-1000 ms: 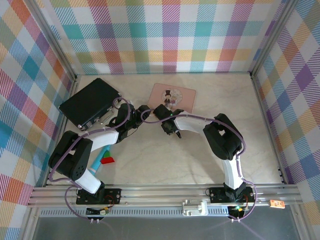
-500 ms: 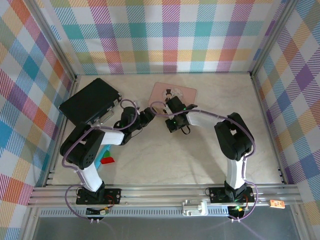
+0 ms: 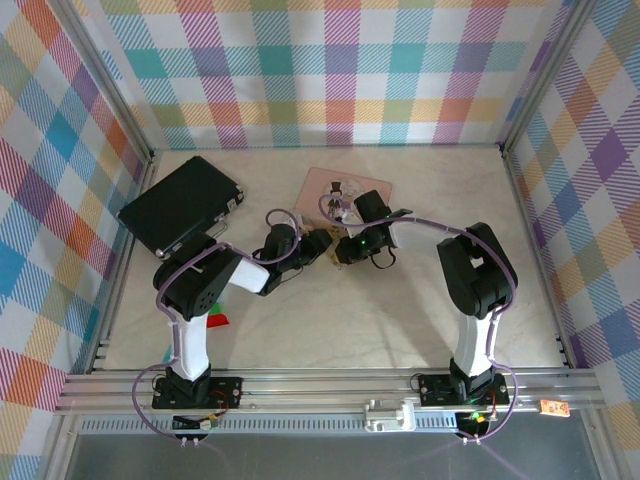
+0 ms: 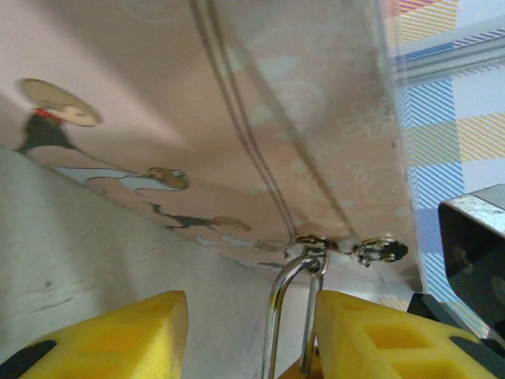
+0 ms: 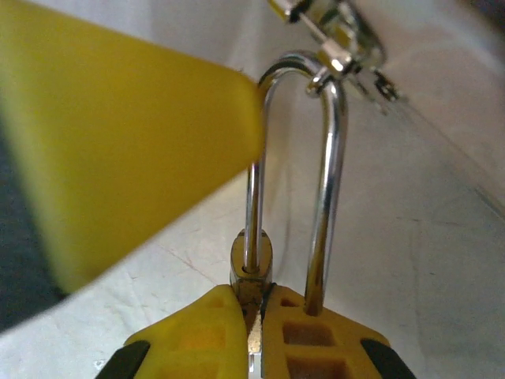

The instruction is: Unlock a padlock with a key

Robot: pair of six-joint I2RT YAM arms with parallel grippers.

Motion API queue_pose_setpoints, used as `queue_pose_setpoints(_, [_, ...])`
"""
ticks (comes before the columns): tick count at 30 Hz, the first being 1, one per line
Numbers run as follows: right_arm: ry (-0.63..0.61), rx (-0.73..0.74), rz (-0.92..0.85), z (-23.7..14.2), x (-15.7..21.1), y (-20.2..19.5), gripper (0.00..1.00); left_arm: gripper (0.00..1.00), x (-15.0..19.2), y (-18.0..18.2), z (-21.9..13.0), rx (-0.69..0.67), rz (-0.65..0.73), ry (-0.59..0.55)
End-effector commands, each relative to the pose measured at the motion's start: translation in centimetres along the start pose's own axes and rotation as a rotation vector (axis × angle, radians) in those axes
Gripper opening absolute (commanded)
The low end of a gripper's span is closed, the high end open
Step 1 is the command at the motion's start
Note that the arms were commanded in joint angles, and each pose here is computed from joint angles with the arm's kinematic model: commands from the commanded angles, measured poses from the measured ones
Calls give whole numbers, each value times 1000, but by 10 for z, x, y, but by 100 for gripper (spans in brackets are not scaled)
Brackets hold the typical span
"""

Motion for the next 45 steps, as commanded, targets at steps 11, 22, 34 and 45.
queue_pose_setpoints(11, [-96,-183,8,-21,-16,15,0,11,4,-15,14,72,26,8])
queue_pose_setpoints(22, [-129,-97,90,-48,-17,17,36,0,3,-10,12,56,14,-5])
queue_pose_setpoints(34, [-349,255,471,-133,-18,-56,88,0,-1,-19,12,69,17,-19])
queue_pose_setpoints(45, [-408,299,595,-95,-53,-111,90,0,-9,-25,9,98,-32,-79])
Point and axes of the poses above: each hand's point on the last joint's axis, 136 mm out from that joint toward the fingers, its own z axis out along the fingers, its own y axis along the line the jaws close on, x = y × z, the point moved 3 cm from there along -z, back along the fingers, and after that the axes turned 8 degrees about -z, right-handed, at the moved point
